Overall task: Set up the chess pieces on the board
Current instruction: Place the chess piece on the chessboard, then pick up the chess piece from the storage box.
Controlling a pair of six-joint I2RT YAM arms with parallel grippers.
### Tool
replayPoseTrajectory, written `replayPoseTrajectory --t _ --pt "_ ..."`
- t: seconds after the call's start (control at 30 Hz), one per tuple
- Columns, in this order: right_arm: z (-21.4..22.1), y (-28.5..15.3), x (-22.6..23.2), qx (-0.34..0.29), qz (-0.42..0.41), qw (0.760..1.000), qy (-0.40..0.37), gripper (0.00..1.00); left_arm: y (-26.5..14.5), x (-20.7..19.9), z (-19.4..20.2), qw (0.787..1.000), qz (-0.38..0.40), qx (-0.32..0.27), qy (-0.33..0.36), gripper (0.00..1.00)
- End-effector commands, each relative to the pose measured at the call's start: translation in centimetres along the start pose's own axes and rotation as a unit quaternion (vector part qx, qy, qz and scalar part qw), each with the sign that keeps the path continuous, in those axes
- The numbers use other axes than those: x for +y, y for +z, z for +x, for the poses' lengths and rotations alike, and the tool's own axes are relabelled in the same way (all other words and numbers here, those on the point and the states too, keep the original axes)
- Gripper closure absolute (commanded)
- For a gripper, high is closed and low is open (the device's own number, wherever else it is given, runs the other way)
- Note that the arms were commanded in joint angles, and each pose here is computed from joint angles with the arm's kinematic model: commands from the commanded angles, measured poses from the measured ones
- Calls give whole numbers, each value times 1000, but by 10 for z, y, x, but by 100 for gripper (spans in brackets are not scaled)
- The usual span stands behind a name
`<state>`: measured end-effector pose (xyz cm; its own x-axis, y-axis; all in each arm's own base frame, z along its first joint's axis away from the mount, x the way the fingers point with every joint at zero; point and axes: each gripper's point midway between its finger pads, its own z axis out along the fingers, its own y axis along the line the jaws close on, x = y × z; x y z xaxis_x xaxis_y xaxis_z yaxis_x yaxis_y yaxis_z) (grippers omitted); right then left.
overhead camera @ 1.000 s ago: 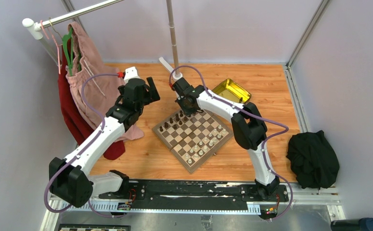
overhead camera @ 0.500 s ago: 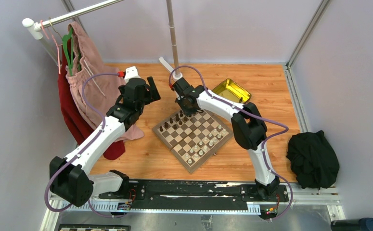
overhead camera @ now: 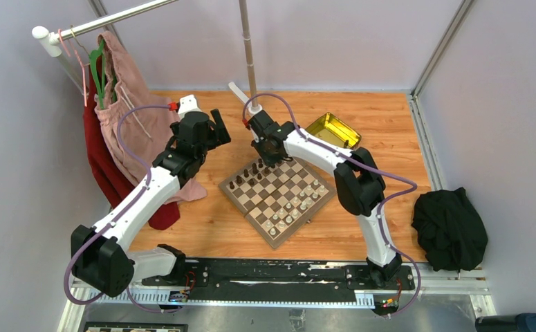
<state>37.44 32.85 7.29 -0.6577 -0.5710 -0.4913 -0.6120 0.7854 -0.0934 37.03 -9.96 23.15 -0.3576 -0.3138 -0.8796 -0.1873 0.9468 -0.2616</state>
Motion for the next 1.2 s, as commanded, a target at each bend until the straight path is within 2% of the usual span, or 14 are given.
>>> replayPoseTrajectory --t 0.0,0.33,0.57,0.8,1.03,1.17 --pt "-2 -21 -10 -6 4 1000 2 70 -5 -8 -12 1000 11 -13 -12 0" --pt "-10 -45 -14 -29 10 999 9 69 -10 -6 -13 1000 10 -16 -15 0" --pt "-24 -80 -39 -60 48 997 28 69 -12 -4 -10 1000 12 -15 -16 0" --pt "-8 -98 -105 -62 105 987 109 68 -12 -5 -9 1000 15 -15 -14 0" --pt "34 -98 -187 -32 176 961 213 68 -14 -7 -11 1000 23 -15 -16 0" --pt "53 -92 -211 -17 194 948 250 67 -14 -9 -10 999 28 -12 -17 0"
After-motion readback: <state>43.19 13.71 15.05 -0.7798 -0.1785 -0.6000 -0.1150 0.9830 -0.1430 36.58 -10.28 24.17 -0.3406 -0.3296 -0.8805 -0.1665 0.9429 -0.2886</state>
